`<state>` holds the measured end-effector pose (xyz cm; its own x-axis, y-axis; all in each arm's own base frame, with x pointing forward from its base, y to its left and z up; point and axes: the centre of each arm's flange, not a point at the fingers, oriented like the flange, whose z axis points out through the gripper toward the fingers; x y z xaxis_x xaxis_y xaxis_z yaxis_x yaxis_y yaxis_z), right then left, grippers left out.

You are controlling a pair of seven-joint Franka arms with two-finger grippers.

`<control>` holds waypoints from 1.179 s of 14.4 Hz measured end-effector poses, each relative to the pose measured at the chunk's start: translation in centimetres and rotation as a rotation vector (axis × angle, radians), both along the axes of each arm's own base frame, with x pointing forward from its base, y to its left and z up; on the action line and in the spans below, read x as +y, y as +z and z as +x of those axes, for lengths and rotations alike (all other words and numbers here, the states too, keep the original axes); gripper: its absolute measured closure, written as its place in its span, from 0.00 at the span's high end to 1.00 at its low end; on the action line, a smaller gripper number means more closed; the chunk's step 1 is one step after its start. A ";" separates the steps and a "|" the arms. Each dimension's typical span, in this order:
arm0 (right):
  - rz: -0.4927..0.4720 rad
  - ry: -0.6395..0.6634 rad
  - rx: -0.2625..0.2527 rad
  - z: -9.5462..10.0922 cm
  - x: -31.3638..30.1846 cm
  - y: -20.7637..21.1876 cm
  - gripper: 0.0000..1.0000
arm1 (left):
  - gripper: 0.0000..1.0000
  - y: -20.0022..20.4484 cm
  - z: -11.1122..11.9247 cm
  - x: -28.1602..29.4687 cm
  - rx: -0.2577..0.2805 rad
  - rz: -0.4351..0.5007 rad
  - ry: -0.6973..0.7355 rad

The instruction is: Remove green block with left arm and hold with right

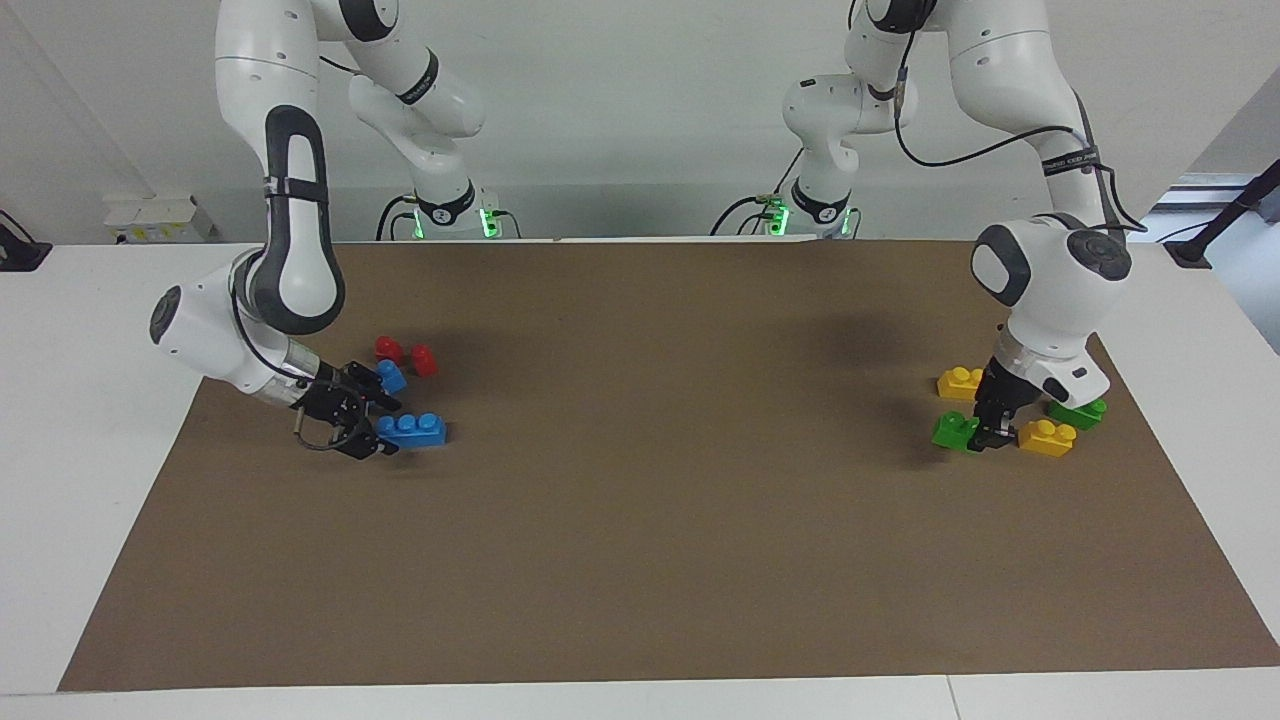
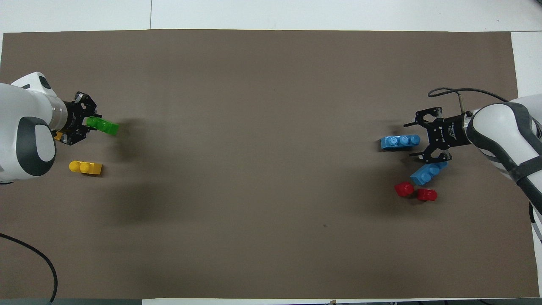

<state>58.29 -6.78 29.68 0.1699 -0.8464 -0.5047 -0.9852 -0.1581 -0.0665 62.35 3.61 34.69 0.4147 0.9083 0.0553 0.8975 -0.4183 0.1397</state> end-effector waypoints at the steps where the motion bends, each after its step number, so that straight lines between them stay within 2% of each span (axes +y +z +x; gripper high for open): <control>1: -0.005 0.030 -0.004 0.3 0.6 1.0 0.91 | 0.35 -0.7 0.4 0.0 -0.001 0.002 0.000; 2: -0.036 0.078 -0.015 0.6 1.2 2.3 0.99 | 0.35 -1.5 0.8 0.1 -0.001 0.003 0.000; 5: -0.125 0.231 -0.054 1.3 3.3 7.8 1.00 | 0.35 -3.0 1.2 0.1 -0.006 0.007 0.001; 7: -0.189 0.395 -0.093 1.2 4.8 12.3 1.00 | 0.35 -2.8 1.4 0.1 -0.013 0.011 -0.021; 8: -0.207 0.492 -0.113 1.1 5.4 14.7 1.00 | 0.40 -2.7 1.4 0.1 -0.015 0.015 -0.046; 11: -0.269 0.741 -0.196 0.2 5.8 21.9 1.00 | 0.75 -2.6 1.5 0.1 -0.020 0.027 -0.118; 13: -0.335 0.909 -0.260 -1.2 6.3 26.0 1.00 | 0.99 -2.4 1.6 0.1 -0.026 0.034 -0.155; 15: -0.368 1.039 -0.307 -2.6 7.2 29.1 1.00 | 1.00 -1.6 2.1 0.1 -0.042 0.038 -0.168; 17: -0.379 1.172 -0.357 -3.2 7.2 31.1 1.00 | 1.00 -0.3 2.5 -0.1 -0.044 0.050 -0.208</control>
<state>55.12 0.44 60.80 0.9829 -0.1803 -0.0386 -0.1823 -0.9815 -0.0579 64.81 3.51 34.38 0.5889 0.7992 0.1203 0.7847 -0.6011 0.1517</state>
